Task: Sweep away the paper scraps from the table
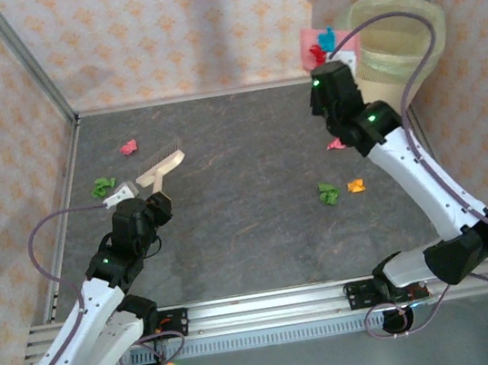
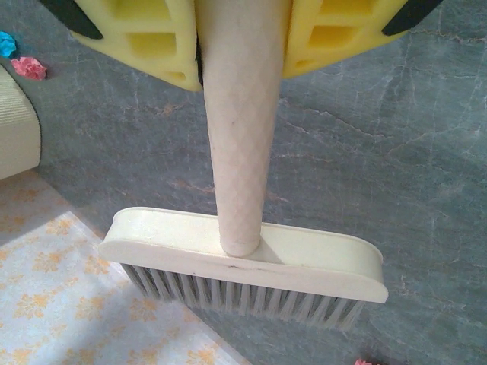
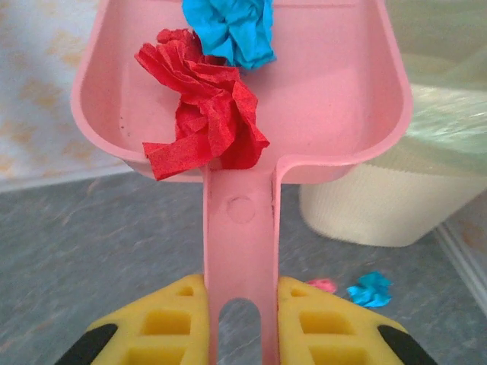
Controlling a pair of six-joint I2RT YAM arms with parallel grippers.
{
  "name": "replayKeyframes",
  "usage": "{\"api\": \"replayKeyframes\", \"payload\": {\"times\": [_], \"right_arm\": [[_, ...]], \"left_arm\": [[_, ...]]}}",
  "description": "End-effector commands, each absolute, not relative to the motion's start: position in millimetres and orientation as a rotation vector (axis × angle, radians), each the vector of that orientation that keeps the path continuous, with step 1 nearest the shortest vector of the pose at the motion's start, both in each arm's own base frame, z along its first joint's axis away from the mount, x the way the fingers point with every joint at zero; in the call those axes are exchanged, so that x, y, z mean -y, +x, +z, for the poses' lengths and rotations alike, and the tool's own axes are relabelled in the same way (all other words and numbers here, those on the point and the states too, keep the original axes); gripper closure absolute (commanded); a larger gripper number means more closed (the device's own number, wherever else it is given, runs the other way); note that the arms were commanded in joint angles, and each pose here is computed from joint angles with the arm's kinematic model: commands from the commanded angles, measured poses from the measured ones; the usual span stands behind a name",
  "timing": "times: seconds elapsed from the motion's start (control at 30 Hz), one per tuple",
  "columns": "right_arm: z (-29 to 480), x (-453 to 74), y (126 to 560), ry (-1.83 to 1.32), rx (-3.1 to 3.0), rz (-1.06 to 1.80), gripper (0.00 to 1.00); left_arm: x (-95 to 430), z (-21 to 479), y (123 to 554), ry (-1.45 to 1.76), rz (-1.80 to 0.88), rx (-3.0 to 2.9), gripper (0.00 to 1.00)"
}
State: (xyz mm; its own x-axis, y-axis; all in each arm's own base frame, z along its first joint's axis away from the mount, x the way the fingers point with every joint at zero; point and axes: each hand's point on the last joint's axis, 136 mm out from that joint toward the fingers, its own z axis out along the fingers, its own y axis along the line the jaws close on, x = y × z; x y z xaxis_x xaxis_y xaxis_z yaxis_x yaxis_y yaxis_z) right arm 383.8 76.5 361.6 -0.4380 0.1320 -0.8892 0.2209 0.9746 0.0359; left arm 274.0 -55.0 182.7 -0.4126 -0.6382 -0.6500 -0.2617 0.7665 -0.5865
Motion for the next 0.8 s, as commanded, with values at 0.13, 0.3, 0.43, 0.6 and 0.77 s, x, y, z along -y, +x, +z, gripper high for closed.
{"api": "replayKeyframes", "payload": {"times": [0.13, 0.3, 0.43, 0.6, 0.77], "right_arm": [[382.0, -25.3, 412.5, 0.489, -2.048, 0.016, 1.00], [389.8, -2.2, 437.4, 0.657, -2.023, 0.179, 1.00], [397.6, 12.7, 453.7, 0.787, -1.964, 0.362, 1.00], [406.7, 32.8, 464.5, 0.914, -1.891, 0.516, 1.00], [404.6, 45.6, 481.7, 1.016, -1.869, 0.696, 1.00]], "left_arm": [[54.5, 197.4, 278.3, -0.681, -0.532, -1.938, 1.00], [56.0, 197.5, 278.2, -0.677, -0.541, -1.940, 1.00], [56.3, 198.0, 278.2, -0.675, -0.542, -1.941, 1.00], [56.4, 197.7, 278.6, -0.677, -0.543, -1.939, 1.00], [56.2, 196.9, 279.0, -0.677, -0.538, -1.942, 1.00]]}}
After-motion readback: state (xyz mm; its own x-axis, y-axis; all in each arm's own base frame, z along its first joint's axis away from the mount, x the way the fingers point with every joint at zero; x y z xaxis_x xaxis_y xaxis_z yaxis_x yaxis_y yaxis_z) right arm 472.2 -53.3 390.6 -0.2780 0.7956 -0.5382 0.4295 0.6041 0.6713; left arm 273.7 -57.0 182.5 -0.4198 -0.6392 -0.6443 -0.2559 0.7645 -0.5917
